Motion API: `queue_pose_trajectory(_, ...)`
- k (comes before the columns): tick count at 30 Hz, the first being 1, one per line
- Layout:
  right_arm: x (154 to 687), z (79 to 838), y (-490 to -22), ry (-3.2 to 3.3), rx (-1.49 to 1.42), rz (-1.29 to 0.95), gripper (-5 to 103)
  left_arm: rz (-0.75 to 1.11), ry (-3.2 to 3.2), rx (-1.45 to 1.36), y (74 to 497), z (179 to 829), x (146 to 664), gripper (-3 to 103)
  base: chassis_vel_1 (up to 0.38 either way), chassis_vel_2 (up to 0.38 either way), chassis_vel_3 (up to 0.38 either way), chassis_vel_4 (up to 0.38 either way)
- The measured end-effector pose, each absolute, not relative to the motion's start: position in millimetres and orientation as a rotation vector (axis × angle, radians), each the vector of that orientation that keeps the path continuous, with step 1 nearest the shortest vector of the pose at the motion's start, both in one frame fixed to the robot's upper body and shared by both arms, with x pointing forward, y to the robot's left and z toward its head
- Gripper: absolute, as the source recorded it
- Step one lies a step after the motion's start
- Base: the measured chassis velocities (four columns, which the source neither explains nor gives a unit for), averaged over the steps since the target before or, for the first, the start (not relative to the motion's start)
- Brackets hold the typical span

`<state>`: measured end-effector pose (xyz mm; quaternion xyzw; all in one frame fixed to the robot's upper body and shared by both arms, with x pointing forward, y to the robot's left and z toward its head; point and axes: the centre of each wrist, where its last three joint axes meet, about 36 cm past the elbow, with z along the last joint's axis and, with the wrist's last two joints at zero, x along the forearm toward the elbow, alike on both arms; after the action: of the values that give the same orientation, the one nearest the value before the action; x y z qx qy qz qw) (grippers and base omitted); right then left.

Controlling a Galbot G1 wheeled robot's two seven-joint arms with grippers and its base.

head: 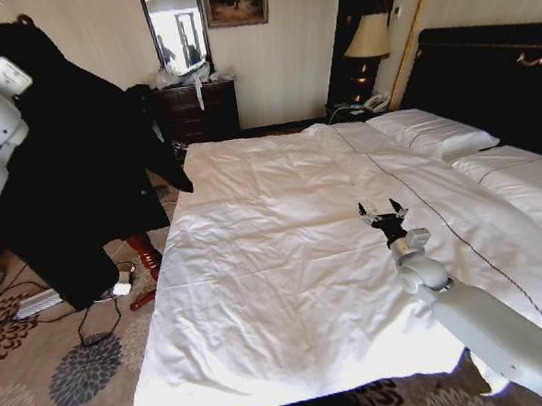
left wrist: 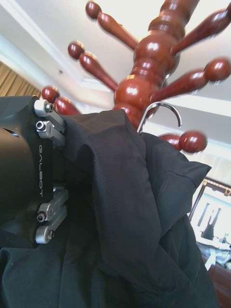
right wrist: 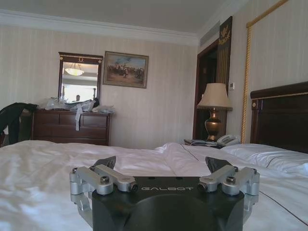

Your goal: Pick up the clothes from the bed and hang them on the clothes hanger.

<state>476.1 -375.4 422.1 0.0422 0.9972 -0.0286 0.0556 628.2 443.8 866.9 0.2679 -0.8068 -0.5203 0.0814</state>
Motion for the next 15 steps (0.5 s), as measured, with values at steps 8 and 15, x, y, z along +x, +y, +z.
queue_pose_trajectory(8,476,419,-378,3.030,0.142,-0.093,100,-1.487,-2.394,0.761,456,858,637,25,0.000,0.000,0.000,0.000)
queue_pose_trajectory(15,476,416,-376,3.033,0.148,-0.089,100,-1.446,-2.403,0.708,459,851,640,25,0.000,0.000,0.000,0.000)
